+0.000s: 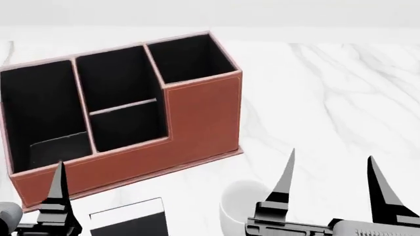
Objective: Pick up the book and place it in the front compartment of the caddy.
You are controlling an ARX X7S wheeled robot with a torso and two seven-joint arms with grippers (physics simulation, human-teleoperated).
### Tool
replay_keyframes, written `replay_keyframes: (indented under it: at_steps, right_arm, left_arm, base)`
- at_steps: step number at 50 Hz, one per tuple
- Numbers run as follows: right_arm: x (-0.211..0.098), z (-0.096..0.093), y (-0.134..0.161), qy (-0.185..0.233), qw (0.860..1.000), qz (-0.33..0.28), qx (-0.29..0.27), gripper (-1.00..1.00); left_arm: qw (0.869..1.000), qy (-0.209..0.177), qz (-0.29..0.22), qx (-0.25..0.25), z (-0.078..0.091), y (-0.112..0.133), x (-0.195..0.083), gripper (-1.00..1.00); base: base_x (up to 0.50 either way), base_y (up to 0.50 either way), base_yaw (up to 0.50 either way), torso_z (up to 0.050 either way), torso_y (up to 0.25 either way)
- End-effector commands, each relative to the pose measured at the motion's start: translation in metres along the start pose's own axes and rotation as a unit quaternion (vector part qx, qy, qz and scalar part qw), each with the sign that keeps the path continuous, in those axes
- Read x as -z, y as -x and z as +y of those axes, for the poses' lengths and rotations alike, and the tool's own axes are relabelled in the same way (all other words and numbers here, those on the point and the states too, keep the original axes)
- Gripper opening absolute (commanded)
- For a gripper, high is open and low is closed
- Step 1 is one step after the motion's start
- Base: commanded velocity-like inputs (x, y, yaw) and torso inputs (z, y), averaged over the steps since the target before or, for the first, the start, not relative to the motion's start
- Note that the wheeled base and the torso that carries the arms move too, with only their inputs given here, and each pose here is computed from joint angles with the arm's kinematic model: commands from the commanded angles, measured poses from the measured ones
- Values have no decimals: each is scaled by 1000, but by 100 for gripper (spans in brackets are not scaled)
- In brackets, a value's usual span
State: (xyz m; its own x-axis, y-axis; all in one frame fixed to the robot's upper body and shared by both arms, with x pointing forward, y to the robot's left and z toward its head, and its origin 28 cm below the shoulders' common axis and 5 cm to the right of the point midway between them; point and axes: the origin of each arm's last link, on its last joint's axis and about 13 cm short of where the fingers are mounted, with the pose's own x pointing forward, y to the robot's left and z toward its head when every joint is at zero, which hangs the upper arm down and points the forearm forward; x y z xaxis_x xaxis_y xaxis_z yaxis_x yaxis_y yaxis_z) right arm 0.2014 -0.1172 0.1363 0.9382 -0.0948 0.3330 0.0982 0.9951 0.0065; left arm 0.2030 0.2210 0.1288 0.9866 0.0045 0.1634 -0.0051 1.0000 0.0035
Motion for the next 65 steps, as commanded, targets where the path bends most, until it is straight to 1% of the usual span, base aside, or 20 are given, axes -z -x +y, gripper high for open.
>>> replay_keyframes:
  at_steps: [1, 16, 24, 30, 38, 41, 42, 43, 45, 46, 50, 65]
  right_arm:
    - [-8, -7, -1, -13, 1000, -13, 9, 100]
    - [-8, -8, -1, -9, 1000, -18, 12, 100]
    - [-9, -9, -2, -12, 1000, -18, 12, 100]
    - [-9, -9, -3, -22, 1000, -12, 10, 100]
    - [-7, -9, -3, -10, 1000, -13, 14, 100]
    - [-6, -9, -3, -27, 1000, -3, 7, 100]
    - [-4, -8, -4, -20, 1000, 3, 4, 100]
    - [-5, -9, -2, -40, 999, -16, 2, 100]
    - [-4, -9, -1, -36, 999, -15, -4, 100]
    - [-3, -9, -1, -26, 999, -19, 2, 100]
    - [-4, -10, -1, -33, 999, -23, 6, 100]
    - [-5, -10, -1, -34, 999, -24, 4, 100]
  left_arm:
    - [1000, -6, -11, -8, 2, 2, -7, 100]
    - [1000, 0, -13, 5, 2, 4, -9, 100]
    - [1000, -1, -12, 14, 0, 3, -10, 100]
    - [1000, -2, -12, 16, 0, 3, -11, 100]
    - [1000, -2, -11, 17, 0, 4, -10, 100]
    - [1000, -2, -10, 17, 0, 4, -9, 100]
    - [1000, -2, -10, 17, 0, 4, -8, 100]
    - [1000, -2, -10, 18, 0, 4, -8, 100]
    - [1000, -2, -10, 17, 0, 4, -8, 100]
    - [1000, -2, -10, 17, 0, 4, -8, 100]
    - [1000, -2, -9, 17, 0, 5, -7, 100]
    - [1000, 1, -8, 16, 0, 5, -6, 100]
  base:
    - [500, 0, 0, 0, 0]
    - [500, 0, 0, 0, 2]
    - [500, 0, 0, 0, 0]
    - [500, 0, 0, 0, 2]
    - [500, 0, 0, 0, 1]
    - [500, 0, 0, 0, 0]
    - [270, 0, 0, 0, 0]
    - [0, 0, 0, 0, 12]
    - [0, 0, 0, 0, 0]
    - [0, 0, 0, 0, 0]
    - [0, 0, 500, 0, 0]
    - [0, 0, 500, 0, 0]
